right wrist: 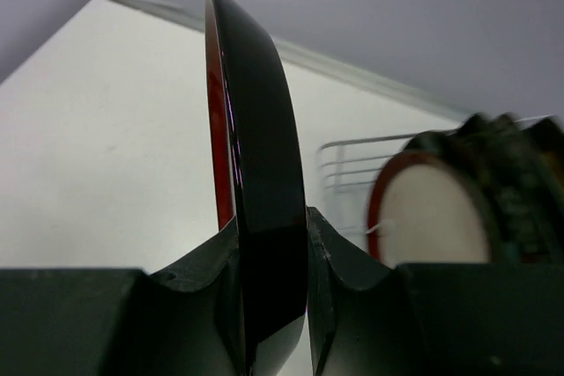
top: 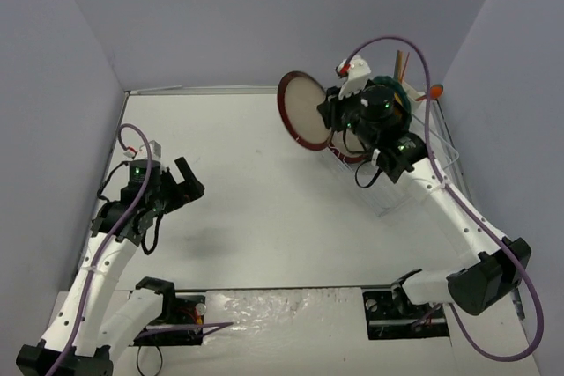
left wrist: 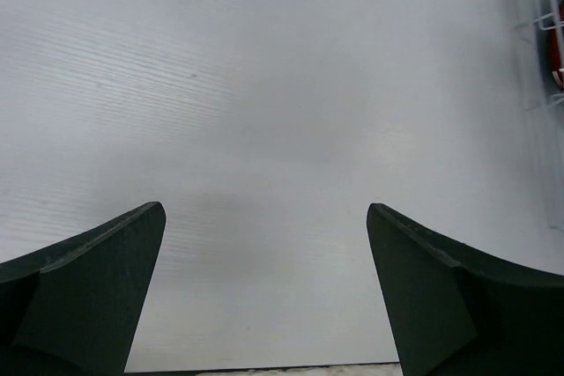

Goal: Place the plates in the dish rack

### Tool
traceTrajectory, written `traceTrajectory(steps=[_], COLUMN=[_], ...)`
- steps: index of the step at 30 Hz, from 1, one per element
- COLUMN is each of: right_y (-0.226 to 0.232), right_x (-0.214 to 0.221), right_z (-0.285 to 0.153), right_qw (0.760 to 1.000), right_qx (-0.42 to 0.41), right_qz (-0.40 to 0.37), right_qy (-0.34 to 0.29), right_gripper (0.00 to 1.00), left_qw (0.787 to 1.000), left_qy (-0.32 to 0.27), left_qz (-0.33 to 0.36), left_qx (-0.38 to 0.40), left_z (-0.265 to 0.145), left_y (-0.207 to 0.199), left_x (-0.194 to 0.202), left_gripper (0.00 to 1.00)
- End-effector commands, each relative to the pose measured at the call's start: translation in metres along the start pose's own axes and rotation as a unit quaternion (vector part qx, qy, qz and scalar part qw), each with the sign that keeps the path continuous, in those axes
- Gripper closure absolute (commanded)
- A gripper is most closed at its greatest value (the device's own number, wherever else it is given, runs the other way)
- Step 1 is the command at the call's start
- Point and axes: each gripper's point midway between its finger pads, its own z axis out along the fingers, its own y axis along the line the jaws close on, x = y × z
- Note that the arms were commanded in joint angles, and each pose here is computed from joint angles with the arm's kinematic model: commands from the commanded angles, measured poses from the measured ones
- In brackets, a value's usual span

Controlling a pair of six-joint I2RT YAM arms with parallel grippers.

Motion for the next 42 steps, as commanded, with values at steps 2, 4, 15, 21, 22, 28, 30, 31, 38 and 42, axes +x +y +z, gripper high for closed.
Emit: traceTrajectory(steps=[2, 4, 15, 21, 22, 28, 30, 31, 38, 42], right_y=[-0.052, -0.066, -0.111, -0.123, -0.125, -0.131, -0.131, -0.13, -0.134, -0.135], right_x=[-0.08, -0.08, -0.038, -0.007, -0.001, 0.036, 0.046, 0.05, 0.065, 0.071], right_z=[-0.03, -0.028, 0.004, 0.019, 0.021, 0.037, 0.042, 0.044, 0.053, 0.057], right_qw=[0.98, 0.976, 0.962, 0.961, 0.961, 0.965, 0.967, 0.968, 0.972, 0.973], right_qx=[0.068, 0.083, 0.124, 0.124, 0.124, 0.113, 0.108, 0.106, 0.114, 0.117], right_qz=[-0.171, -0.189, -0.242, -0.244, -0.243, -0.224, -0.215, -0.21, -0.186, -0.173], right_qy=[-0.075, -0.068, 0.007, 0.042, 0.048, 0.081, 0.087, 0.088, 0.091, 0.096], right_gripper=[1.0, 1.0, 1.0, 1.0, 1.0, 1.0, 1.0, 1.0, 0.92, 0.8], left_qw=[0.989, 0.986, 0.981, 0.982, 0.982, 0.982, 0.982, 0.982, 0.982, 0.981], left_qy=[-0.09, -0.109, -0.131, -0.126, -0.127, -0.127, -0.125, -0.124, -0.128, -0.128], left_qz=[0.103, 0.11, 0.124, 0.123, 0.122, 0.121, 0.122, 0.122, 0.122, 0.124], left_qx=[-0.063, -0.064, -0.068, -0.068, -0.069, -0.07, -0.07, -0.07, -0.07, -0.071], left_z=[-0.03, -0.033, -0.026, -0.023, -0.024, -0.023, -0.022, -0.022, -0.023, -0.023], left_y=[0.029, 0.032, 0.041, 0.041, 0.041, 0.042, 0.042, 0.042, 0.042, 0.042], left_x=[-0.034, -0.037, -0.034, -0.033, -0.034, -0.033, -0.033, -0.033, -0.033, -0.035], left_gripper=[0.03, 0.03, 0.03, 0.03, 0.03, 0.03, 0.03, 0.03, 0.03, 0.03])
